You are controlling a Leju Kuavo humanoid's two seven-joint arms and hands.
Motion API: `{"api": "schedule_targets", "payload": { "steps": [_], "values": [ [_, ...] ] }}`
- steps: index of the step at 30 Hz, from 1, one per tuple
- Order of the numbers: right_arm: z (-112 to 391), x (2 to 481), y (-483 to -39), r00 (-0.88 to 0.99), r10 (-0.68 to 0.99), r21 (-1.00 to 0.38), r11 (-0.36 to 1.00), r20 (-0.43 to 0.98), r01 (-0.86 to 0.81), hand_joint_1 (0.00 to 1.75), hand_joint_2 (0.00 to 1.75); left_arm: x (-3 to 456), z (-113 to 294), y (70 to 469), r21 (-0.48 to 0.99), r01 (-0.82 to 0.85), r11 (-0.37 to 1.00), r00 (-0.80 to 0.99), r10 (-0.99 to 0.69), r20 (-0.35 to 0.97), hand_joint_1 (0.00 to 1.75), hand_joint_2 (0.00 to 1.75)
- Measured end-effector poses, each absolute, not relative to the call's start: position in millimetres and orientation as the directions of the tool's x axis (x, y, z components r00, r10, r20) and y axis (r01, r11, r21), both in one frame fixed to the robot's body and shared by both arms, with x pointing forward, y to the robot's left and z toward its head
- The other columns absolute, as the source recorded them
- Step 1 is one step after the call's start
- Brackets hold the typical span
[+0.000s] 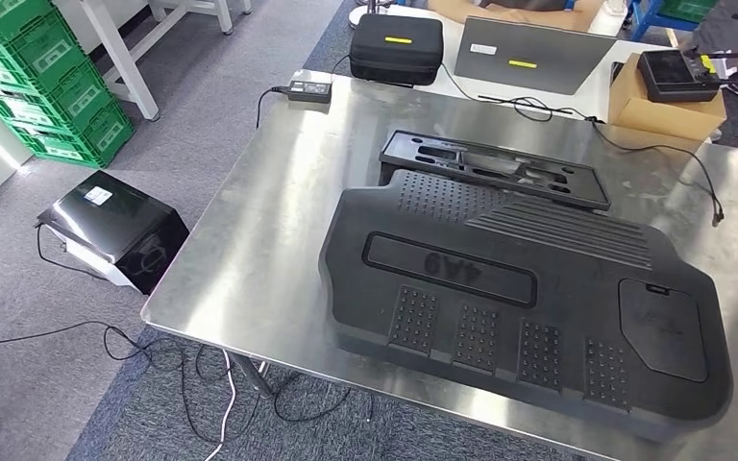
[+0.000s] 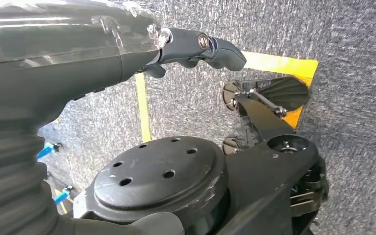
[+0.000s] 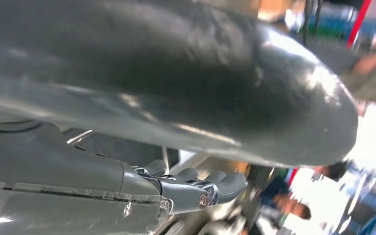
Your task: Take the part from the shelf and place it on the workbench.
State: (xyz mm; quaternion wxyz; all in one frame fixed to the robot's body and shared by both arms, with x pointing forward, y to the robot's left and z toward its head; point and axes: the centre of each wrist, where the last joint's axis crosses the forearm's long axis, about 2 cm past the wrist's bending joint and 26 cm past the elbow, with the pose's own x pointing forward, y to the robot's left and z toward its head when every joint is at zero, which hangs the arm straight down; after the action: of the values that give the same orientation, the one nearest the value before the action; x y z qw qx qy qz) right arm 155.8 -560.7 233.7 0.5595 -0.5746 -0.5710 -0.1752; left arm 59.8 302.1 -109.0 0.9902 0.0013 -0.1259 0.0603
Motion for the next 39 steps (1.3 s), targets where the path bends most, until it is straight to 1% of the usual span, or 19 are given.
{"api": "schedule_targets", "payload": {
  "steps": [6, 11, 14, 20, 25, 29, 31, 34, 39],
  "values": [
    [220, 137, -594, 0.343, 0.407, -0.416, 0.104, 0.847, 0.903, 0.0, 0.0, 61, -109, 300, -0.01, -0.141, 0.99, 0.964, 0.14, 0.227, 0.0, 1.75],
    [201, 128, -609, 0.421, 0.341, -0.436, -0.037, 0.84, 0.899, 0.0, 0.0, 61, -109, 299, -0.011, -0.154, 0.988, 0.966, 0.153, 0.209, 0.0, 1.75],
    [182, 122, -613, 0.472, 0.272, -0.463, -0.1, 0.839, 0.881, 0.0, 0.0, 61, -109, 298, -0.013, -0.159, 0.987, 0.967, 0.159, 0.198, 0.0, 1.75],
    [148, 113, -614, 0.568, 0.143, -0.542, -0.181, 0.811, 0.82, 0.0, 0.0, 62, -109, 297, -0.009, -0.165, 0.986, 0.968, 0.164, 0.189, 0.0, 1.75],
    [126, 105, -612, 0.607, 0.047, -0.587, -0.205, 0.793, 0.783, 0.0, 0.0, 63, -109, 294, -0.013, -0.166, 0.986, 0.968, 0.165, 0.189, 0.0, 1.75],
    [106, 103, -605, 0.663, 0.025, -0.641, -0.228, 0.749, 0.733, 0.0, 0.0, 63, -109, 292, -0.019, -0.167, 0.986, 0.968, 0.168, 0.187, 0.0, 1.75],
    [97, 102, -601, 0.699, 0.045, -0.671, -0.242, 0.714, 0.701, 0.0, 0.0, 63, -109, 291, -0.022, -0.169, 0.985, 0.968, 0.171, 0.182, 0.0, 1.75],
    [94, 105, -600, 0.719, 0.069, -0.678, -0.282, 0.692, 0.679, 0.0, 0.0, 64, -109, 291, -0.024, -0.173, 0.985, 0.969, 0.174, 0.174, 0.0, 1.75],
    [95, 101, -597, 0.72, -0.007, -0.676, -0.35, 0.694, 0.648, 0.0, 0.0, 65, -108, 291, -0.027, -0.177, 0.984, 0.97, 0.179, 0.166, 0.0, 1.75]
  ]
}}
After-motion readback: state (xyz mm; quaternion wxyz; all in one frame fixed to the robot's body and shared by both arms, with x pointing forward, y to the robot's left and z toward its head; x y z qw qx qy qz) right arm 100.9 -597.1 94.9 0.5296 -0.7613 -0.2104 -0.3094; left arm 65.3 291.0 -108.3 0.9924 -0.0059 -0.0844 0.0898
